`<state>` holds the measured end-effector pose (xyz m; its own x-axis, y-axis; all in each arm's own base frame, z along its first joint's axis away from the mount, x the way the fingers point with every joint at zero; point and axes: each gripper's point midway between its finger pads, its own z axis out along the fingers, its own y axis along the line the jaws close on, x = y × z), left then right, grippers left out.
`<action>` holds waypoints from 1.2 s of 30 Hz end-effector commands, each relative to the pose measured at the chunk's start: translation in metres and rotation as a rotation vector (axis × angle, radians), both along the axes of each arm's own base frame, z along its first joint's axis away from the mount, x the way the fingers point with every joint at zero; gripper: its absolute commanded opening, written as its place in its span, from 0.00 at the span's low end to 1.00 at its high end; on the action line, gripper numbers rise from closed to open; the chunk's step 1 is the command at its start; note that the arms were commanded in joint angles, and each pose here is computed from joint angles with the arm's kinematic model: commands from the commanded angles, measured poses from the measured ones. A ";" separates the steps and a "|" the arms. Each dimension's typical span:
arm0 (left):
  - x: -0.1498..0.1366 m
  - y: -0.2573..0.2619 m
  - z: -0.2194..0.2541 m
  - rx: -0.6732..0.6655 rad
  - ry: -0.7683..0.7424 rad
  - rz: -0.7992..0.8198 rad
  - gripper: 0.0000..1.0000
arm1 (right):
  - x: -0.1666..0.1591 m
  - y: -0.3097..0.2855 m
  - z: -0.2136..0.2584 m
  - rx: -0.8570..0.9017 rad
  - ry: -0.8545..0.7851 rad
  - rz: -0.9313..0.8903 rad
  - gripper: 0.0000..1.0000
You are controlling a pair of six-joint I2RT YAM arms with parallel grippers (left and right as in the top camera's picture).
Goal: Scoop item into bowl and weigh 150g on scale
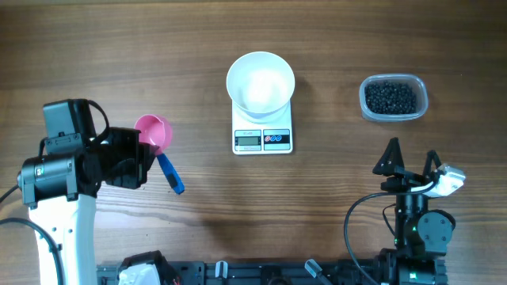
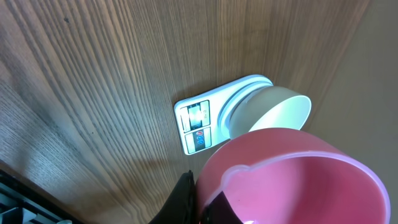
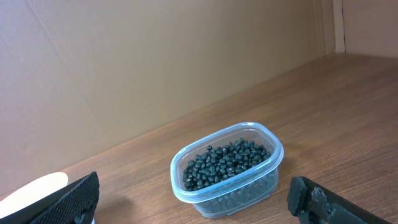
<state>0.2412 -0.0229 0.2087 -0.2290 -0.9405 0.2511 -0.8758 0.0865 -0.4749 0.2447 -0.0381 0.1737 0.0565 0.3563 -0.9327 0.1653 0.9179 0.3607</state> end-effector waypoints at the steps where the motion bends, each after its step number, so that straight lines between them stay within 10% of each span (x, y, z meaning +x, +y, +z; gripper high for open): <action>1: 0.000 -0.002 0.003 -0.014 -0.006 0.010 0.04 | 0.000 0.002 0.002 0.007 -0.009 0.012 1.00; 36: -0.008 -0.005 0.000 -0.068 0.068 0.096 0.04 | 0.000 0.002 0.002 0.007 -0.009 0.012 0.99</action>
<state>0.2397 -0.0227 0.2079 -0.1486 -0.9451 0.2910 -0.8958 0.0041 -0.4443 0.2447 -0.0381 0.1737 0.0565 0.3563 -0.9327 0.1653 0.9179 0.3607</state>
